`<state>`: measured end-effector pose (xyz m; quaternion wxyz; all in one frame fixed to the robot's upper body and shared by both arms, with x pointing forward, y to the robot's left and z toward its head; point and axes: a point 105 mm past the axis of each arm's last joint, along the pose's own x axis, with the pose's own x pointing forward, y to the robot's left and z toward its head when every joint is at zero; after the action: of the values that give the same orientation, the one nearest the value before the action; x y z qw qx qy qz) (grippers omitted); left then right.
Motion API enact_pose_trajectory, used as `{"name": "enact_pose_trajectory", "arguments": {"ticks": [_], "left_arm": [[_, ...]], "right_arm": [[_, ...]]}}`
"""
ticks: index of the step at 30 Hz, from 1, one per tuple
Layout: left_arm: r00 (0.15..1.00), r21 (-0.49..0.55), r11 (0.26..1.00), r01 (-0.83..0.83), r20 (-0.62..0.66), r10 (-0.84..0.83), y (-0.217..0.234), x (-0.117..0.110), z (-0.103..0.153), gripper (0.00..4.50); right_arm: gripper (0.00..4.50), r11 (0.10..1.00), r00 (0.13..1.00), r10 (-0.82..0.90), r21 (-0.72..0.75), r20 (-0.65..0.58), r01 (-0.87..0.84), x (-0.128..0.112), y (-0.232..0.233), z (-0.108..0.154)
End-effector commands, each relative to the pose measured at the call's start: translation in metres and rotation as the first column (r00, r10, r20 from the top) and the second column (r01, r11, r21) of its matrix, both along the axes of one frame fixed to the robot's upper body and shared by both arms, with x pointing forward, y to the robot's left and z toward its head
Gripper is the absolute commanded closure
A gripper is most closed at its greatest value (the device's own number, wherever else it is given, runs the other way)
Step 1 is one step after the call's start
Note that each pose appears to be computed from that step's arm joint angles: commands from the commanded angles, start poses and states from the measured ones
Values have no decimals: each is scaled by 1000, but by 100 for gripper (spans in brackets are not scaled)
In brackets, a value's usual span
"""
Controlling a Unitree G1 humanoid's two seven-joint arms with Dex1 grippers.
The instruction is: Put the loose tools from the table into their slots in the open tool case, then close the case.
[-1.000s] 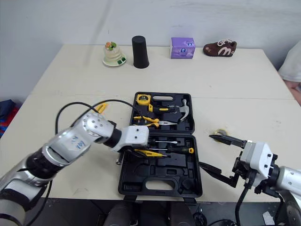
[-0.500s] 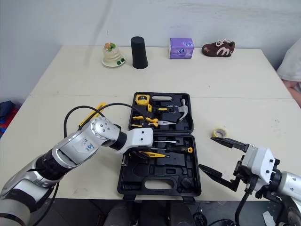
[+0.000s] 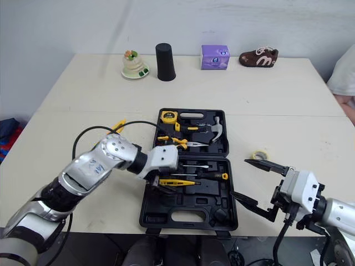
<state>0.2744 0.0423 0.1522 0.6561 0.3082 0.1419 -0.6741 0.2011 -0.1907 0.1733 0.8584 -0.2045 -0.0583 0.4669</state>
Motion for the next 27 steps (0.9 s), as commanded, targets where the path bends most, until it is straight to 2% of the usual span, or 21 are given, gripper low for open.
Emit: {"name": "enact_pose_trajectory", "arguments": {"ticks": [1, 3, 4, 6, 12, 18, 20, 27], "left_arm": [[991, -171, 980, 103, 106, -86, -2, 0, 23, 81], [984, -284, 945, 165, 108, -140, 1, -5, 28, 81], [986, -346, 924, 160, 88, -138, 6, -5, 27, 106], [989, -407, 902, 146, 82, -123, 14, -4, 20, 161], [993, -429, 896, 112, 70, -91, 18, -3, -17, 432], [1000, -384, 923, 7, 10, -4, 16, 5, -51, 442], [998, -355, 933, -55, -58, 37, 18, 7, -62, 442], [996, -179, 983, -29, -86, 13, 25, -3, -89, 442]], "right_arm": [[0, 1000, 1000, 9, -2, 25, -9, 0, 3, 5], [0, 1000, 1000, 8, -1, 25, -8, 1, 3, 5], [0, 1000, 1000, 7, 0, 25, -7, 1, 3, 5], [0, 1000, 1000, 7, 3, 26, -7, 2, 4, 5], [0, 1000, 1000, 7, 11, 24, -7, 5, 6, 4], [0, 1000, 1000, 11, 4, 21, -11, 6, 5, 4], [0, 1000, 1000, 11, 1, 20, -11, 6, 4, 4], [0, 1000, 1000, 13, -6, 14, -13, 6, 3, 5]]}}
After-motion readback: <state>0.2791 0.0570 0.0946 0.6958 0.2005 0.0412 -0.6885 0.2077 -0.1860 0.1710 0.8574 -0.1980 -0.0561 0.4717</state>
